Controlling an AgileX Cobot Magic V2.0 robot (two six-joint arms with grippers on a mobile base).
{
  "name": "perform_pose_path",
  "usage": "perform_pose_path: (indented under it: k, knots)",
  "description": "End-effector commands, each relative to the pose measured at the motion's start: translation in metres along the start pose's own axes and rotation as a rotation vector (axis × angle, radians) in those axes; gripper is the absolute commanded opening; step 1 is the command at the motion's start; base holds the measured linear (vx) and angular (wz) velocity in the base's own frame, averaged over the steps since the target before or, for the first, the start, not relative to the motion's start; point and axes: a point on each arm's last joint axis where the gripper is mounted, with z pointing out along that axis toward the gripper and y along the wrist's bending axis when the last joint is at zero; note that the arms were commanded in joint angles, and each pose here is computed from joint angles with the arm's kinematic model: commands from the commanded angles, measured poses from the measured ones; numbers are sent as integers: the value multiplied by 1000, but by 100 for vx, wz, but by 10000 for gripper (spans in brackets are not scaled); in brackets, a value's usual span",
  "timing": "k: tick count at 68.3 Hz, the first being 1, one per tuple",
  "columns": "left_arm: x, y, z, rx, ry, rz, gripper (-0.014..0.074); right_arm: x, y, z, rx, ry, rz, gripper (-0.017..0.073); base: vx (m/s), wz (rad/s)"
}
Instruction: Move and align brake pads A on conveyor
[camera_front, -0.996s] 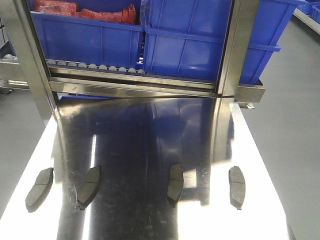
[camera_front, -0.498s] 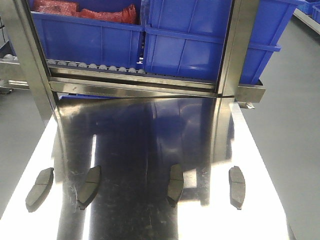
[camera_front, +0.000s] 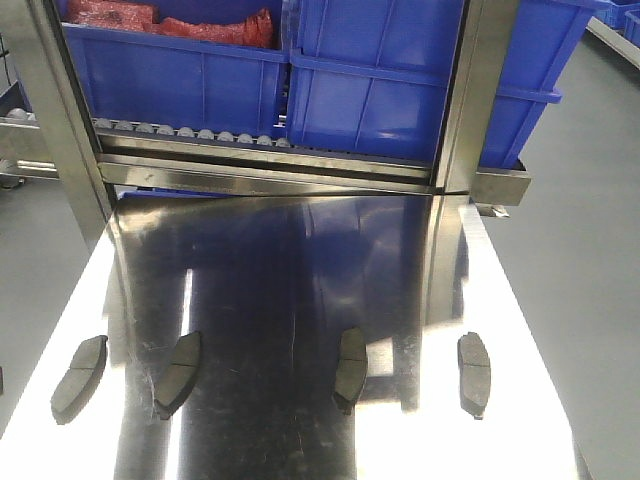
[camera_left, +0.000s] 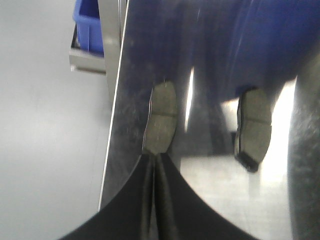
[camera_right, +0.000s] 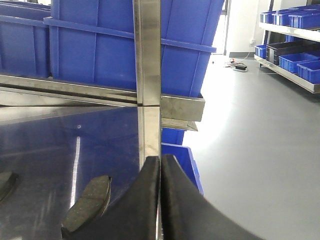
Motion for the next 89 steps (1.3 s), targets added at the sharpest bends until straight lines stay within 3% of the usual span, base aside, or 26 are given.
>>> perform_pose_path:
  k: [1,23,28,33,46,53,61,72,83,86,89]
  knots:
    - [-11,-2,-6,14,-52,-14,-4,-3,0,0,3,-70,-13,-12,0,0]
    - [-9,-2,-4,5,-22,2,9,-3,0,0,3,-70,-13,-12,0,0]
    - [-9,-1,-1,-2,-3,29,34,-3,0,0,3,-70,-13,-12,0,0]
    - [-8,-1,2,-4,19,56,84,-3,0,0,3,-70,-13,-12,0,0]
    - [-9,-1,4,-2,20,59,279,-3,0,0,3,-70,-13,-12,0,0]
    - [-10,-1,4,-3,11,111,380,-3,0,0,3,-70,-13,-12,0,0]
    - [-22,-3,5,-1,6,134,456,-3,0,0,3,-70,-13,-12,0,0]
    - [-48,-9,20,9,101,150,469,-3,0,0,3,-70,-13,-12,0,0]
    - [-68,-30,53,77,233,247,469,-3,0,0,3,-70,-13,-12,0,0]
    - [-71,-34,63,82,262,255,469,-3,0,0,3,-70,-13,-12,0,0]
    - [-76,-36,76,79,289,229,469,-3,0,0,3,-70,-13,-12,0,0]
